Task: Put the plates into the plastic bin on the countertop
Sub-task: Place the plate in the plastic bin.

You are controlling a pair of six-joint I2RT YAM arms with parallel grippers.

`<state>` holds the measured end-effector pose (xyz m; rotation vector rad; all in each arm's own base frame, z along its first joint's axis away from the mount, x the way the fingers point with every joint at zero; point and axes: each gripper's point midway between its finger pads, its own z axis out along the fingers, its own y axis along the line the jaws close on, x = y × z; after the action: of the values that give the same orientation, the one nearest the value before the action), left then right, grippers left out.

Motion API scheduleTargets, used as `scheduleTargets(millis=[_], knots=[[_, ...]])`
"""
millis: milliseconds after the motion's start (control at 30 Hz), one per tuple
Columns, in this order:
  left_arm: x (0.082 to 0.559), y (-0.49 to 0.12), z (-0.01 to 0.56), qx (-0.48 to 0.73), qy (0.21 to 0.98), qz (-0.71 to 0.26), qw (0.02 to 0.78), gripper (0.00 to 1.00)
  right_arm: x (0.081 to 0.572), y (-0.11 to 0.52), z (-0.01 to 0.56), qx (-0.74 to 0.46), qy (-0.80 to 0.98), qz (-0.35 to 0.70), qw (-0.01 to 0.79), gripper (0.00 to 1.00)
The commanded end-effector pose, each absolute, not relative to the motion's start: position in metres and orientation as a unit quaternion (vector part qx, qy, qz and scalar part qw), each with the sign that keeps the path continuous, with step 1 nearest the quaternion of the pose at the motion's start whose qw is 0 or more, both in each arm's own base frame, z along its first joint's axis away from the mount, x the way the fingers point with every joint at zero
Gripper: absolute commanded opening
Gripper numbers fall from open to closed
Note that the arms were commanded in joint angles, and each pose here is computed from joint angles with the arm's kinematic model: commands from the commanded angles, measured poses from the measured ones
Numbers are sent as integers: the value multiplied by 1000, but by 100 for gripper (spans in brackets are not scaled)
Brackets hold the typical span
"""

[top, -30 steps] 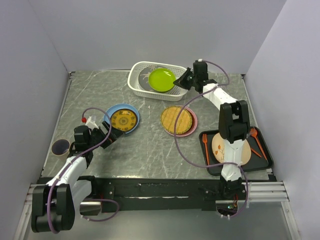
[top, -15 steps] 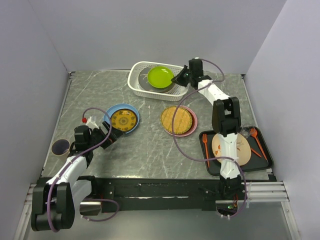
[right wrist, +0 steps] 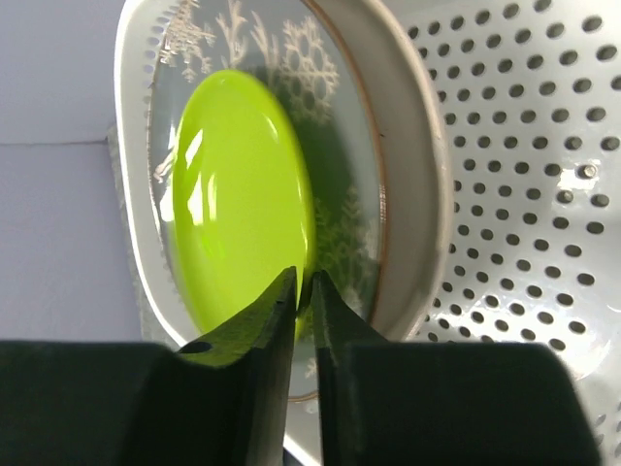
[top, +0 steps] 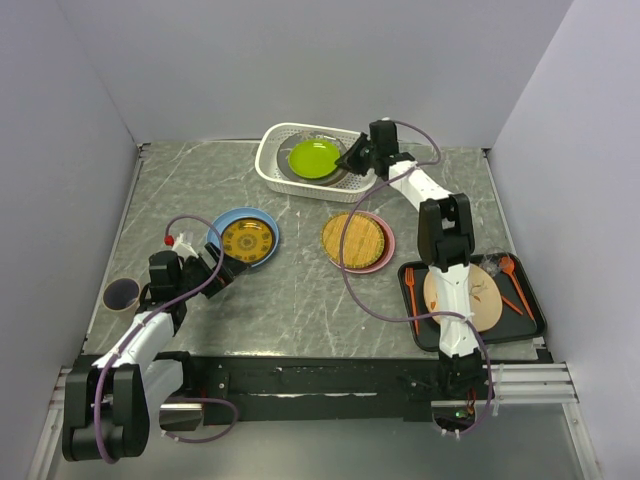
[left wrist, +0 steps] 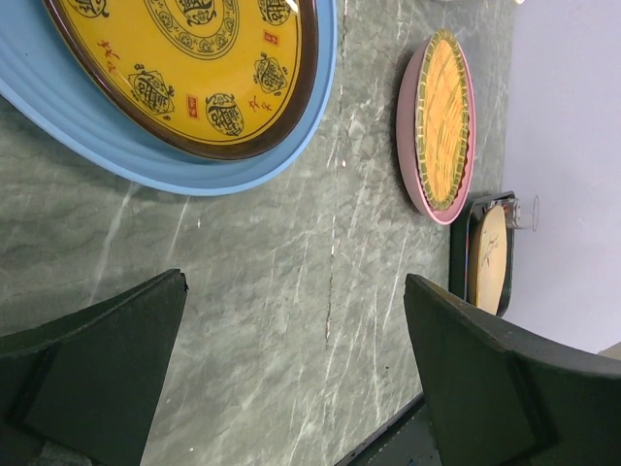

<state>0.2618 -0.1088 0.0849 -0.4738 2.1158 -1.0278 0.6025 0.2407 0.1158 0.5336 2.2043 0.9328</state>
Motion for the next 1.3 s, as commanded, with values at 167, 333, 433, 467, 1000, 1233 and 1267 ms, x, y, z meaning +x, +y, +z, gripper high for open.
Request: scheduleTargets(millis=[167, 333, 433, 467, 1000, 1233, 1267], knots=[[265, -113, 99, -156, 812, -410, 384, 99, 597, 241, 149, 185, 825, 379, 376, 39], [266, -113, 101, -154, 812, -411, 384, 99, 585, 232, 160, 189, 818, 377, 390, 56], [267, -113, 103, -153, 811, -410, 388, 99, 575, 228, 172, 184, 813, 380, 400, 57], [267, -113, 102, -153, 812, -409, 388, 99, 571, 229, 183, 179, 808, 386, 407, 58], [283, -87, 133, -181, 804, -345, 449, 99, 487, 259, 172, 126, 821, 415, 372, 59], [310, -68, 140, -212, 811, -296, 458, 99, 442, 278, 161, 89, 832, 413, 360, 59], [315, -68, 144, -211, 808, -297, 464, 99, 435, 279, 155, 88, 836, 410, 353, 59]])
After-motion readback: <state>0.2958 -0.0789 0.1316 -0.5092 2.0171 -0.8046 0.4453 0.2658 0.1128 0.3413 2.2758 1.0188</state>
